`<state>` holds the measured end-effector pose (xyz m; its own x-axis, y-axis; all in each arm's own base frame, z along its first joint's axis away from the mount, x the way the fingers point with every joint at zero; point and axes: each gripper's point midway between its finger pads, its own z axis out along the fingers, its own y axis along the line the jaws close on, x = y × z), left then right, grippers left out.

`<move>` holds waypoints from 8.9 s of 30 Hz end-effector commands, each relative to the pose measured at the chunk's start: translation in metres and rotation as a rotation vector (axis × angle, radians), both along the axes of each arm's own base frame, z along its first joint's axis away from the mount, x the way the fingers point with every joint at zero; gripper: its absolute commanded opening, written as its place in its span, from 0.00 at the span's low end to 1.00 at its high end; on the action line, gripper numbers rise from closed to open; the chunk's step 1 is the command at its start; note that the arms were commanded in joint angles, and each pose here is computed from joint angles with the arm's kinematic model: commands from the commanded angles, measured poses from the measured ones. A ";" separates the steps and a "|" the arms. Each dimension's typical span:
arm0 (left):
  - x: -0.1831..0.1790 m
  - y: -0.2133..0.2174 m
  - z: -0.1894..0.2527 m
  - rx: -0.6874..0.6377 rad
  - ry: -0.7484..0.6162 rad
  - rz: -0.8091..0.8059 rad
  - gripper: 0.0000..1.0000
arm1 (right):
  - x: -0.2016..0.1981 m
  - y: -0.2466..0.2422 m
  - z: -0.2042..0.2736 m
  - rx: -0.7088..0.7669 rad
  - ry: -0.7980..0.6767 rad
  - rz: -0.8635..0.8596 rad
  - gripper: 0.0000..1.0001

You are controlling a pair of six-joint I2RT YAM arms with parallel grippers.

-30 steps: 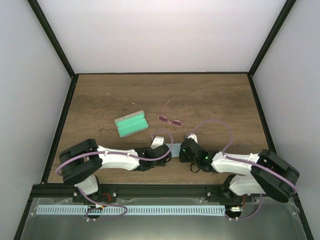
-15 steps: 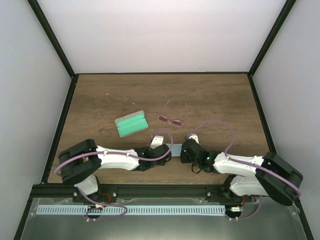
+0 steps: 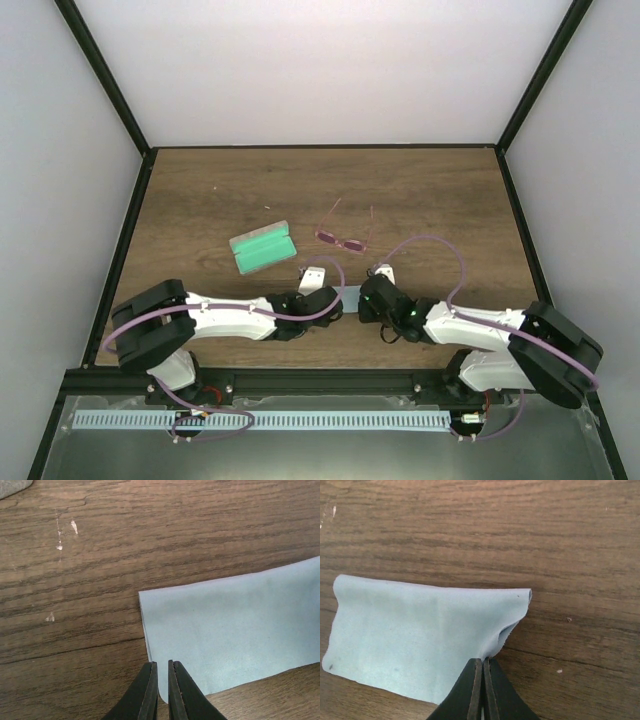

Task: Organize the sunglasses
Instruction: Adjust the glasses cleaning cloth at the center of the board, then pick up the glasses cleaning cloth from the center of the board.

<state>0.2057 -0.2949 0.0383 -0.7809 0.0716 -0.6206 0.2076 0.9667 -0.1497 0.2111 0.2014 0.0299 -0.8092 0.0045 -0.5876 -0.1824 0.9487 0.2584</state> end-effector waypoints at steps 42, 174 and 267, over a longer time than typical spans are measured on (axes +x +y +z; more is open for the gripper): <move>-0.007 -0.011 -0.026 0.021 0.071 -0.030 0.05 | 0.008 0.007 0.012 0.009 -0.044 0.004 0.01; 0.024 -0.007 0.017 -0.025 -0.058 0.045 0.07 | 0.022 0.003 0.026 -0.024 -0.080 -0.047 0.01; 0.032 -0.001 -0.035 -0.001 0.047 0.051 0.06 | 0.037 0.013 -0.003 -0.052 -0.029 -0.016 0.01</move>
<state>0.2419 -0.3009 0.0156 -0.7905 0.0025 -0.6124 0.1510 0.9699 -0.1910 0.2418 0.2108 0.0204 -0.7993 -0.0270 -0.6004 -0.1825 0.9627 0.1996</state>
